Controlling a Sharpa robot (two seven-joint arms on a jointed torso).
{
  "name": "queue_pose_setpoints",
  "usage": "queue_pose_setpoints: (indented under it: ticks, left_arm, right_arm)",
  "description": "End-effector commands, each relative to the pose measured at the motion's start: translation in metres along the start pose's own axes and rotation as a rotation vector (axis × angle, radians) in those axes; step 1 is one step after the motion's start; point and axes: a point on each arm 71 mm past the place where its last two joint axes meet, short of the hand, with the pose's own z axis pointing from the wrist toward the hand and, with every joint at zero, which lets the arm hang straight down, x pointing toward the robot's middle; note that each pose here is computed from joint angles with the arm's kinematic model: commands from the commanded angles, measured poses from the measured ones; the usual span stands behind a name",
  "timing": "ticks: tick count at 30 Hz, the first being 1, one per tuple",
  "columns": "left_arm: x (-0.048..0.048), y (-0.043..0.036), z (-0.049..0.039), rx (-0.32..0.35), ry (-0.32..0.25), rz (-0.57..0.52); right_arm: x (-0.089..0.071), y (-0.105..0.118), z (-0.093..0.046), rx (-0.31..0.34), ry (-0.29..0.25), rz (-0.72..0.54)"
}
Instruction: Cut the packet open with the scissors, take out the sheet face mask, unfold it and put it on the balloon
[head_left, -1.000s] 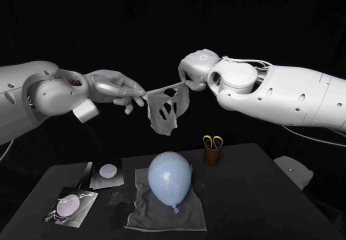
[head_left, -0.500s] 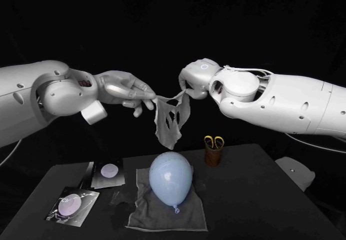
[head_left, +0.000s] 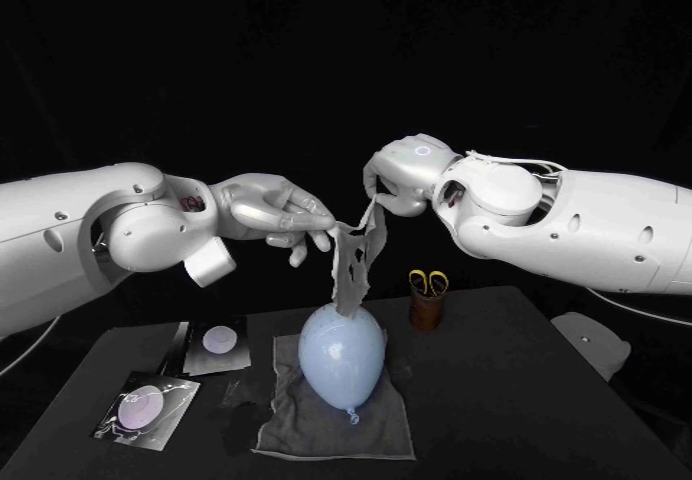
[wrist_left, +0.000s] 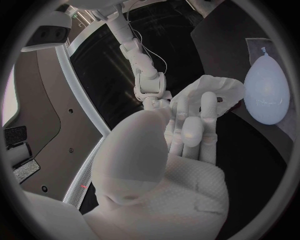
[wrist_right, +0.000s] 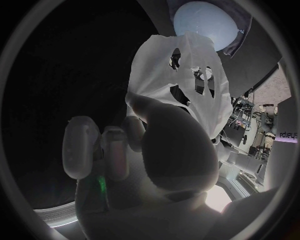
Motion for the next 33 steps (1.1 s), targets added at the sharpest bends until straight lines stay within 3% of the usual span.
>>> queue_pose_setpoints:
  ticks: [1,8,19,25,33]
  left_arm:
    - [0.0064,-0.0013,0.0012,0.067,-0.042,-0.047]
    - [0.0264,0.0104,0.0049,0.084,-0.052,-0.107]
    - [0.0657,0.0338,0.0211,0.094,-0.078,-0.227]
    - [0.0879,0.0546,0.0298,0.055,-0.091,-0.286]
    - [0.1147,0.0818,0.0387,-0.019,-0.088,-0.344]
  right_arm:
    - [-0.001,0.0,-0.005,-0.004,-0.039,0.021]
    - [0.007,-0.004,-0.014,-0.002,-0.031,0.037]
    - [0.02,-0.011,-0.027,0.007,-0.007,0.035]
    - [0.024,-0.014,-0.033,0.007,0.005,0.033]
    - [0.043,-0.013,-0.041,-0.002,0.048,0.042]
